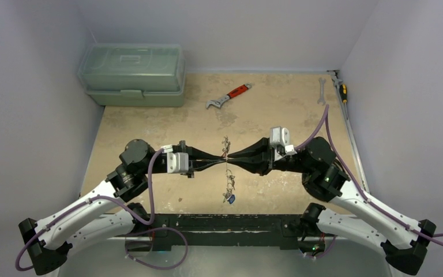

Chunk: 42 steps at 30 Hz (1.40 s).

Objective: Put the keys on the keyring

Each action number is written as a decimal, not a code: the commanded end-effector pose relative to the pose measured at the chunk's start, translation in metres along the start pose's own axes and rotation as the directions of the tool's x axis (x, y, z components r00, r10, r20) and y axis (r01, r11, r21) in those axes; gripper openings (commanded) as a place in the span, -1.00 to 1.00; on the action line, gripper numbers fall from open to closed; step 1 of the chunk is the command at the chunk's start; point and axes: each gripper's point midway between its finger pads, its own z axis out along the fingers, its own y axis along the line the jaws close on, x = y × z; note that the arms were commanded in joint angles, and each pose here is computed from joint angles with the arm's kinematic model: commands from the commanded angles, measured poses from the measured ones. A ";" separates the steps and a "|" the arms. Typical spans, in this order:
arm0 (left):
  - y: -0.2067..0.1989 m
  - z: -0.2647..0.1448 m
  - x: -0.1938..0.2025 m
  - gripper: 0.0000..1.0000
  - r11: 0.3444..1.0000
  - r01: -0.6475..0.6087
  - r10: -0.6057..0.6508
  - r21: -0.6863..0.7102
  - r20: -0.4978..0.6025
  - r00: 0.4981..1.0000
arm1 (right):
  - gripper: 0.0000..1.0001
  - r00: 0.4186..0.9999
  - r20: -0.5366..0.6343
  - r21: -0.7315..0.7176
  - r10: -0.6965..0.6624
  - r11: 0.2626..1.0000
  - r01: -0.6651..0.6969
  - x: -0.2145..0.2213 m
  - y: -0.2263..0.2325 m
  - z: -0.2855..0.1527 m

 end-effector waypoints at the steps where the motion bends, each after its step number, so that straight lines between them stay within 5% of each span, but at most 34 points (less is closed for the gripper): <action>1: 0.003 0.003 -0.016 -1.00 0.999 -0.033 0.033 -0.003 0.064 0.997 | -0.72 0.999 0.049 -0.040 -0.011 0.999 0.013 -0.014 0.005 0.005; 4: 0.002 0.003 -0.015 -1.00 1.000 -0.030 0.030 -0.001 0.064 0.998 | -0.98 0.999 0.043 -0.045 -0.013 0.999 0.014 -0.012 0.005 0.006; 11: 0.010 0.000 -0.009 -0.95 0.999 -0.031 0.031 -0.038 0.002 1.000 | -1.00 1.000 -0.001 0.043 -0.030 0.999 0.030 -0.007 -0.010 0.003; 17: 0.015 -0.012 0.006 0.09 0.997 -0.032 0.022 -0.067 -0.149 0.989 | -1.00 0.992 -0.107 0.117 -0.063 0.990 0.075 0.002 -0.028 0.000; 19: 0.018 -0.017 0.010 0.18 0.996 -0.035 0.017 -0.084 -0.205 0.979 | -1.00 0.984 -0.164 0.145 -0.066 0.985 0.091 0.008 -0.036 -0.002; 28: 0.034 -0.032 0.030 -0.22 0.990 -0.055 -0.003 -0.130 -0.405 0.914 | -1.00 0.928 -0.364 0.218 -0.084 0.961 0.173 0.015 -0.056 -0.016; 42: 0.045 -0.003 0.028 -0.18 0.995 -0.060 0.027 -0.076 -0.374 0.927 | -1.00 0.839 -0.536 0.189 -0.086 0.957 0.219 0.029 -0.054 -0.020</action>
